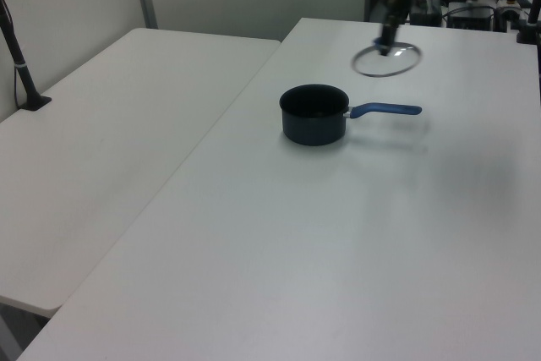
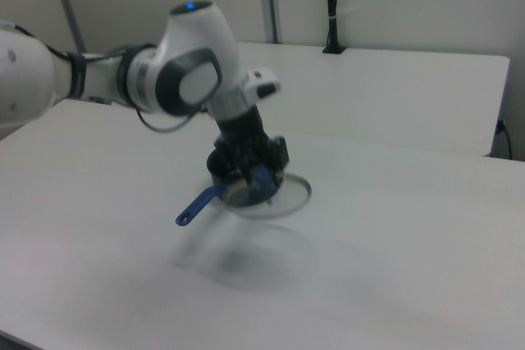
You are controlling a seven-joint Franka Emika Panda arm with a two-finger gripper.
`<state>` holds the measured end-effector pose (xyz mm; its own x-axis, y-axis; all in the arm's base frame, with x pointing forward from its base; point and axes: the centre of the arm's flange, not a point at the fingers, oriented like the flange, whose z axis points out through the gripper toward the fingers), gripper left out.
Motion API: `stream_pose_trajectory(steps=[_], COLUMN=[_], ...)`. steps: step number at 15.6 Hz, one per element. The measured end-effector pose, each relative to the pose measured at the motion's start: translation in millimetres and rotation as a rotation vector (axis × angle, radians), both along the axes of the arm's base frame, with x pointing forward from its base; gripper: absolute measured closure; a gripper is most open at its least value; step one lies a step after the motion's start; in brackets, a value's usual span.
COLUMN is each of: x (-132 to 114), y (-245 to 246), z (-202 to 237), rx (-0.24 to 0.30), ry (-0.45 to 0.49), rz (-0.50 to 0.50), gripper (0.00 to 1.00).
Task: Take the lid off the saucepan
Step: 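Lift the glass lid up off the saucepan rim, then move the lid beside the saucepan handle and lower it onto the table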
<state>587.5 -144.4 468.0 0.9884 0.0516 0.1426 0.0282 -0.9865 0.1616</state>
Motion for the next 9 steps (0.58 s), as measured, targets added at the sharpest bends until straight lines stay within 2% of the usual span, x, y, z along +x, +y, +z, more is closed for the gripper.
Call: stream_pose_trajectory(steps=[3, 5, 9], x=[-48, -64, -86], y=[-38, -38, -8], z=[-37, -71, -132], rx=[0.001, 0.000, 0.005], ry=[0.051, 0.040, 0.015], rz=[0.066, 0.094, 0.152], gripper=[0.35, 0.35, 0.35])
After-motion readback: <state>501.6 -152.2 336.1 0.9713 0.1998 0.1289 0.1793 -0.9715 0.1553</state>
